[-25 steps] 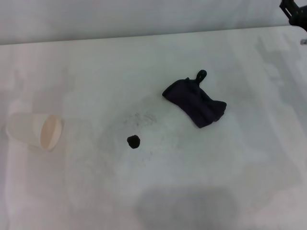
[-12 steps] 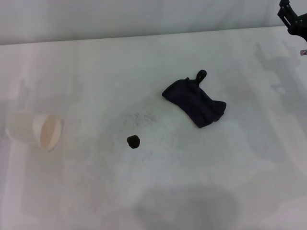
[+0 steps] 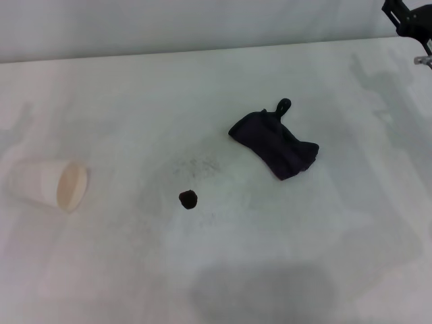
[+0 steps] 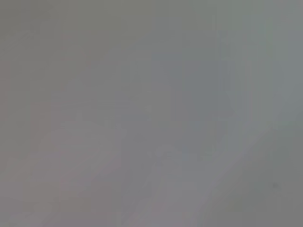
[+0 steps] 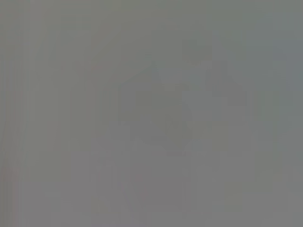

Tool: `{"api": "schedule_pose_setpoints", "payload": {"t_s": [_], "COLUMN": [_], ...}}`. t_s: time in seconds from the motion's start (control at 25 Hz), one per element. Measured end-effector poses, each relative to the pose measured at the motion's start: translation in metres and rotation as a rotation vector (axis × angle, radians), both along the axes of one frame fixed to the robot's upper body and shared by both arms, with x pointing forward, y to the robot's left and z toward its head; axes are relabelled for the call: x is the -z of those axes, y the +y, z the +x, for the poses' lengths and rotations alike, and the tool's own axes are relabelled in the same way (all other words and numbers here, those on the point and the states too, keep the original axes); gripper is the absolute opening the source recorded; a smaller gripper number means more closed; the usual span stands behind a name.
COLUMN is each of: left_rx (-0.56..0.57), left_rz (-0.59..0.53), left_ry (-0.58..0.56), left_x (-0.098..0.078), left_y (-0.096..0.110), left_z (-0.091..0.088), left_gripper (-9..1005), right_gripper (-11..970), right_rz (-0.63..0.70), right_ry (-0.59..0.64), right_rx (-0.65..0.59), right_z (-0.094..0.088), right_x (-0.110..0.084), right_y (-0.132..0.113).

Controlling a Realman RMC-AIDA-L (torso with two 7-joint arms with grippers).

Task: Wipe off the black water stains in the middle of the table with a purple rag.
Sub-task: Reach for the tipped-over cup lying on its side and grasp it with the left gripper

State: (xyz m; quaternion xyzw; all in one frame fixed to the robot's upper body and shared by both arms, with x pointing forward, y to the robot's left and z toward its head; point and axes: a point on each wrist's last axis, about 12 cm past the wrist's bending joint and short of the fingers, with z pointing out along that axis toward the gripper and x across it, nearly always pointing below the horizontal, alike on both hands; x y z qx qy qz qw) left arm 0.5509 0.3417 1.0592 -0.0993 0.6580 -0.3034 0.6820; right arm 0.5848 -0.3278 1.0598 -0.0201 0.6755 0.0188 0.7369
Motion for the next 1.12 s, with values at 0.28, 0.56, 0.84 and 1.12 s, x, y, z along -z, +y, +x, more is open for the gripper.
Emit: {"api": "schedule_pose_setpoints", "payload": {"t_s": [0.28,0.56,0.84,1.12], "left_rx": [0.333,0.531,0.675,0.675], "left_rz": [0.169,0.448,0.878,1.152], "left_ry": [0.123,0.124,-0.001,-0.046], "left_x": [-0.039,-0.073,-0.109,-0.112], "left_y": [-0.004,0.001,0.036,0.051], "left_z": [0.035,0.040,0.022,0.000], "left_gripper": [872,871,871,872], "right_gripper": [857,857,857,857], "right_rz": [-0.029,-0.033,0.036,0.069], "right_ry": [0.002,0.030,0.029,0.061], "right_rx": [0.012,0.012,0.030,0.030], "right_z": [0.021,0.031,0.015,0.012], "right_x": [-0.014,-0.017,-0.008,0.000], "right_y": [-0.002,0.003,-0.005,-0.003]}}
